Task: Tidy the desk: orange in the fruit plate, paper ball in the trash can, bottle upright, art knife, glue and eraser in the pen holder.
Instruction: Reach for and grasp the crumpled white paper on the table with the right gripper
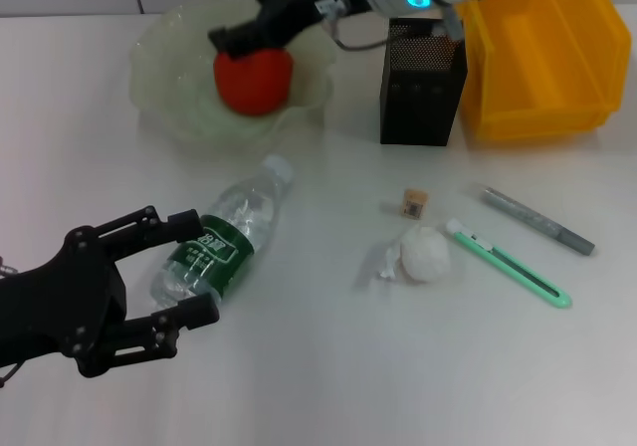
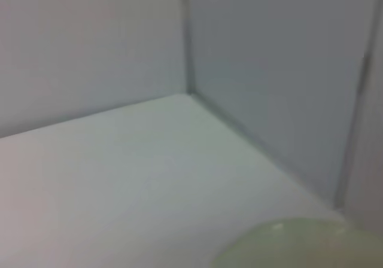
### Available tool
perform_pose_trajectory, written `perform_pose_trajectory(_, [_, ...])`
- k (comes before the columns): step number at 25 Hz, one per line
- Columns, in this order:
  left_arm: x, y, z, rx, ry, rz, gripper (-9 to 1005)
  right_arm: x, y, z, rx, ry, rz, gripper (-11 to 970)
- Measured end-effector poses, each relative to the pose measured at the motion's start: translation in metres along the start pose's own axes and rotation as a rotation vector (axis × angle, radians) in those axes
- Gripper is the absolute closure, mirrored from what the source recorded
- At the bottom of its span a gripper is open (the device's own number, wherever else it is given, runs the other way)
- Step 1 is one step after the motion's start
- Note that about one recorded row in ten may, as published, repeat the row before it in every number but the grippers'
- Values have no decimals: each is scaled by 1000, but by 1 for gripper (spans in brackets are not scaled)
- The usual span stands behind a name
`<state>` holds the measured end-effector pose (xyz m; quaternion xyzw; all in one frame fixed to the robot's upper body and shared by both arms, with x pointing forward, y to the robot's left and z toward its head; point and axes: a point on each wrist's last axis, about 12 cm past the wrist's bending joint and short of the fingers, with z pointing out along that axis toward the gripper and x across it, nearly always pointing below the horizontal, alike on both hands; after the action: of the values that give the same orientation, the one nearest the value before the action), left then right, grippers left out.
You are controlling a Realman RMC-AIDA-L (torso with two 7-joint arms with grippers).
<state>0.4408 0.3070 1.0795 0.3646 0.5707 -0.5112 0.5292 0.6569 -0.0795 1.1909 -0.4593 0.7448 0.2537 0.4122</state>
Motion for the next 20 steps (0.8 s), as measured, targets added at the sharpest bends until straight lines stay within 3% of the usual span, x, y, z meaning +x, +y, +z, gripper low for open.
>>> perform_pose_trajectory(1, [0, 0, 0, 2, -1, -1, 199, -3, 5, -18, -62, 55, -24, 117])
perform_pose_trajectory(3, [0, -1, -1, 5, -2, -2, 199, -5, 9, -29, -87, 107, -45, 120])
perform_pose_trajectory(4, [0, -2, -1, 5, -1, -3, 199, -3, 15, -51, -109, 242, -81, 121])
perform_pose_trajectory(5, [0, -2, -1, 5, -1, -3, 199, -3, 15, -51, -109, 242, -81, 122])
perform_pose_trajectory(6, [1, -2, -2, 4, 0, -4, 199, 0, 25, -72, -115, 391, -123, 123])
perform_pose_trajectory(7, [1, -2, -2, 2, 1, -5, 199, 0, 25, -72, -115, 391, -123, 125])
perform_pose_trajectory(9, [1, -2, -3, -3, 3, -6, 198, 12, 38, -91, -104, 568, -140, 127])
perform_pose_trajectory(14, [0, -1, -3, -6, 1, -3, 198, 42, 50, -86, -129, 711, -92, 133])
perform_pose_trajectory(20, [0, 0, -1, 0, 3, 0, 199, 61, 50, -72, -121, 736, -61, 141])
